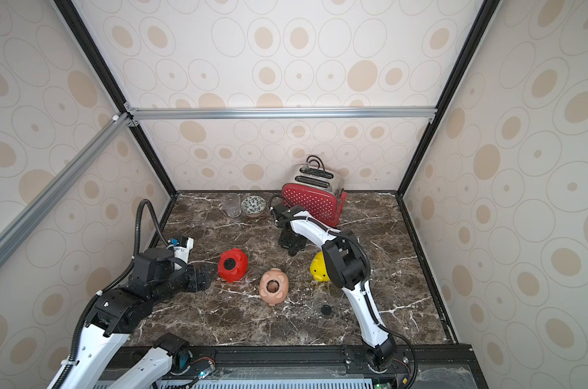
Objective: Close piggy banks
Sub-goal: Pick up the knob at the center of the board.
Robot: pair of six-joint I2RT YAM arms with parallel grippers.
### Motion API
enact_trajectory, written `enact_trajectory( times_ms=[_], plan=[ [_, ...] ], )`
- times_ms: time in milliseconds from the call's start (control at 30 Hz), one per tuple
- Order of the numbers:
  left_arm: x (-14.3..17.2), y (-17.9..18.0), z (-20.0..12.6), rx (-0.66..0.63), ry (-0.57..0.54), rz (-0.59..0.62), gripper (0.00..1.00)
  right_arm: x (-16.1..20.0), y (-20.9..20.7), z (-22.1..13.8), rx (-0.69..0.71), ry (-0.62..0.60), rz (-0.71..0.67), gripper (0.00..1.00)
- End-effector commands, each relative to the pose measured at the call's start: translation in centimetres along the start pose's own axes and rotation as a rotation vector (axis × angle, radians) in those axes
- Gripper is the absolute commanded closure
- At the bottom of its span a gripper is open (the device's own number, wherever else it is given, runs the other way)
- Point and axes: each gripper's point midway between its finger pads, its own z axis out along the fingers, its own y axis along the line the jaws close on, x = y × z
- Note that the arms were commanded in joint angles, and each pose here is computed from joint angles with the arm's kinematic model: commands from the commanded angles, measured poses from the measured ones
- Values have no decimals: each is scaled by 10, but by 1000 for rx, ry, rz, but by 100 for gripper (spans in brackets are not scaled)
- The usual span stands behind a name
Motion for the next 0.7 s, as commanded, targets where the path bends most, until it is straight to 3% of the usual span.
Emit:
enact_trajectory(
  times_ms=[0,667],
  plan=[
    [-2,-1,0,8,-4,21,16,0,0,4,24,12,41,82],
    [-2,0,-1,1,-7,20,15,7,-2,16,42,50,2,86]
  ],
)
